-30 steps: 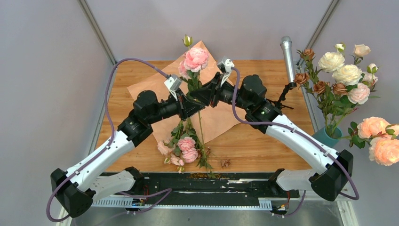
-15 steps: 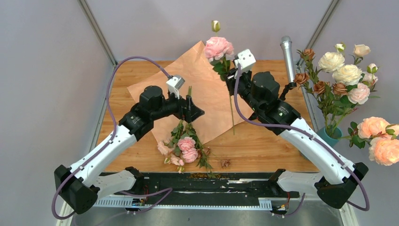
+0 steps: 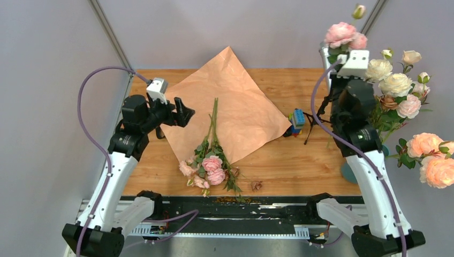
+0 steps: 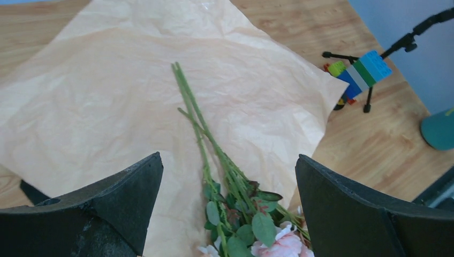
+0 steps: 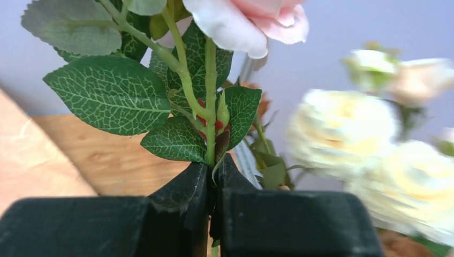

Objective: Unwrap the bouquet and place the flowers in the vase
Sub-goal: Insert the fake flower into the vase.

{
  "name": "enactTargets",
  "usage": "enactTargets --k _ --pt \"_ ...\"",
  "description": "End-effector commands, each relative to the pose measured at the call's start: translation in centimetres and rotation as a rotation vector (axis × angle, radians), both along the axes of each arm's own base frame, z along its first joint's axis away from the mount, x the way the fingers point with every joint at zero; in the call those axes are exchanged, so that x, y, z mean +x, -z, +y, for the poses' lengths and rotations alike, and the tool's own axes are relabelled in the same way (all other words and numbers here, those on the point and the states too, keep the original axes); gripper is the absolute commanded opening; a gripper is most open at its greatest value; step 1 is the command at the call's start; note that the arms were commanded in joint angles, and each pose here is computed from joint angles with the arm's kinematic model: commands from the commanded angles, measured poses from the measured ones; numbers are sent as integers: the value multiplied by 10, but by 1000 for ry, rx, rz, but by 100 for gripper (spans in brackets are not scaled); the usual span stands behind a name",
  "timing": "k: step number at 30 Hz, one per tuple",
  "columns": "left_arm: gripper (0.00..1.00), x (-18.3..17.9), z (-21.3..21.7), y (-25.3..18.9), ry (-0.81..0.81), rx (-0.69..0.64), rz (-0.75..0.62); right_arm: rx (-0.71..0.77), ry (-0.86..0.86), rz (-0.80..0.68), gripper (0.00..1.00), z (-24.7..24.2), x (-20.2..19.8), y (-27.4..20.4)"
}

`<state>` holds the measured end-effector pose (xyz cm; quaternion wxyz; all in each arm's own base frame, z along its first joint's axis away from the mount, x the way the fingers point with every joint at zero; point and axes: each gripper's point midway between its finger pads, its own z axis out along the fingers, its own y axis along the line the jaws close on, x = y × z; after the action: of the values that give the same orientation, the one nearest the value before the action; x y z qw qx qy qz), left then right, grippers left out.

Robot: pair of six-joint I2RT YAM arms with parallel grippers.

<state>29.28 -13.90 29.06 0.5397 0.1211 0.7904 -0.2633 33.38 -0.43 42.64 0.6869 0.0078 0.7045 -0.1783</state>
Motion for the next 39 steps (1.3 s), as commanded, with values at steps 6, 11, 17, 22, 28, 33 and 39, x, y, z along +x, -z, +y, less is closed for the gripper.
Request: enactTargets --k 6,11,17,22,28,33,39 --pt "100 18 53 20 -136 105 12 -143 -124 -105 0 -13 -51 -42" --pt "100 22 60 29 -156 115 39 -162 -167 -132 0 -10 -68 -57" --pt "100 20 61 32 -168 107 52 -217 -142 -139 0 -19 -92 -76" --pt "100 20 60 31 -176 89 61 -229 -313 -239 0 7 -122 -95" --pt "100 23 58 28 -182 62 61 -259 -329 -297 0 8 -137 -94" --pt "100 25 58 27 -185 52 61 -290 81 -201 0 -58 -114 -88" --pt "100 27 58 30 -192 44 70 -301 159 -257 0 -67 -108 -95"
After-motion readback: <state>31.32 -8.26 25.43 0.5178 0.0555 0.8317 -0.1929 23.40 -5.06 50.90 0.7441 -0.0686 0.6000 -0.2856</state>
